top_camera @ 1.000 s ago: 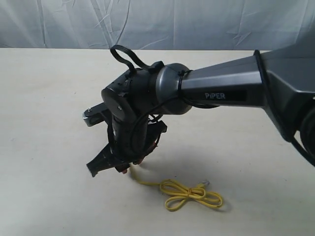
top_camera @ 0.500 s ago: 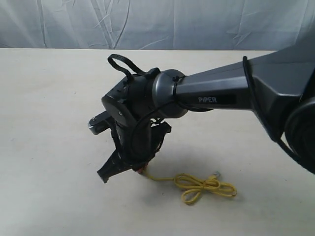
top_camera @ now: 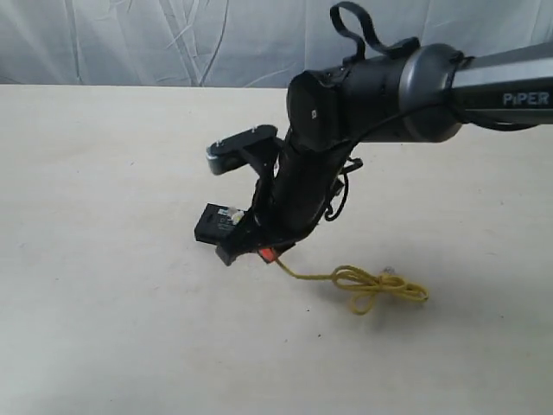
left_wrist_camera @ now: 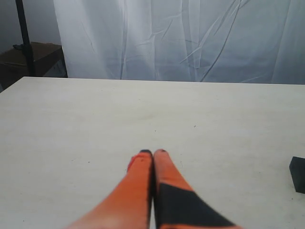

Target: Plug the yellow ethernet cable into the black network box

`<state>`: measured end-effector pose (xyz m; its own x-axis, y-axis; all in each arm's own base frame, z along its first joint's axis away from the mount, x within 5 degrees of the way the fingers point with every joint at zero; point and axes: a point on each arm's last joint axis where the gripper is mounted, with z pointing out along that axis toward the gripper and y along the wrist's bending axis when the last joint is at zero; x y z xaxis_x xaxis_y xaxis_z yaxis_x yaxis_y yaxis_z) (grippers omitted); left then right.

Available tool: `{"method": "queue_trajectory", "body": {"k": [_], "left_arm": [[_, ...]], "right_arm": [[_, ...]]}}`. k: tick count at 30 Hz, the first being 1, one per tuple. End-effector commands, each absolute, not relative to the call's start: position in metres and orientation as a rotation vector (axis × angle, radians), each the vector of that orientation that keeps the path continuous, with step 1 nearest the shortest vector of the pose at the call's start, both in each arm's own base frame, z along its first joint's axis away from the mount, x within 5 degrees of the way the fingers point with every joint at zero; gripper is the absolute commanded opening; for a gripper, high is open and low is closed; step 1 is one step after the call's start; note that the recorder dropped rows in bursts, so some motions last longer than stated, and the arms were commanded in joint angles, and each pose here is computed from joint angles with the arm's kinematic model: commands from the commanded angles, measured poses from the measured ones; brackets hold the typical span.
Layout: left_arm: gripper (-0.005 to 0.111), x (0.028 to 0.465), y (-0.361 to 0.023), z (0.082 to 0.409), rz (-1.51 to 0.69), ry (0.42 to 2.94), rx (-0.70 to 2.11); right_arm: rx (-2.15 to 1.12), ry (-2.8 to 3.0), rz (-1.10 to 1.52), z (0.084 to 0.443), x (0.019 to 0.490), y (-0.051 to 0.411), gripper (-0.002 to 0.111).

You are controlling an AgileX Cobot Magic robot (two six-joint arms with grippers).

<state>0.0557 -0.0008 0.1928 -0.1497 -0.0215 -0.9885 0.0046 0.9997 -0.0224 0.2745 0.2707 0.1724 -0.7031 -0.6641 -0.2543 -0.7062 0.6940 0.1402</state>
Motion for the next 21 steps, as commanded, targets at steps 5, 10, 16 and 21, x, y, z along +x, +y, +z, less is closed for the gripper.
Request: {"method": "queue_trajectory", "body": {"k": [5, 10, 16, 21], "left_arm": [[0.0, 0.056, 0.0, 0.192, -0.015, 1.715, -0.014], [0.0, 0.056, 0.0, 0.192, -0.015, 1.715, -0.014], [0.0, 0.056, 0.0, 0.192, -0.015, 1.715, -0.014], [0.0, 0.056, 0.0, 0.192, -0.015, 1.715, -0.014]], "right_arm": [[-1.399, 2.745, 0.199, 0.131, 0.274, 0.266, -0.001], [-1.282, 2.758, 0.11, 0.131, 0.289, 0.253, -0.001], [-1.305, 2.758, 0.076, 0.133, 0.289, 0.25, -0.001], [-1.338, 2.699, 0.085, 0.153, 0.288, 0.248, -0.001]]}}
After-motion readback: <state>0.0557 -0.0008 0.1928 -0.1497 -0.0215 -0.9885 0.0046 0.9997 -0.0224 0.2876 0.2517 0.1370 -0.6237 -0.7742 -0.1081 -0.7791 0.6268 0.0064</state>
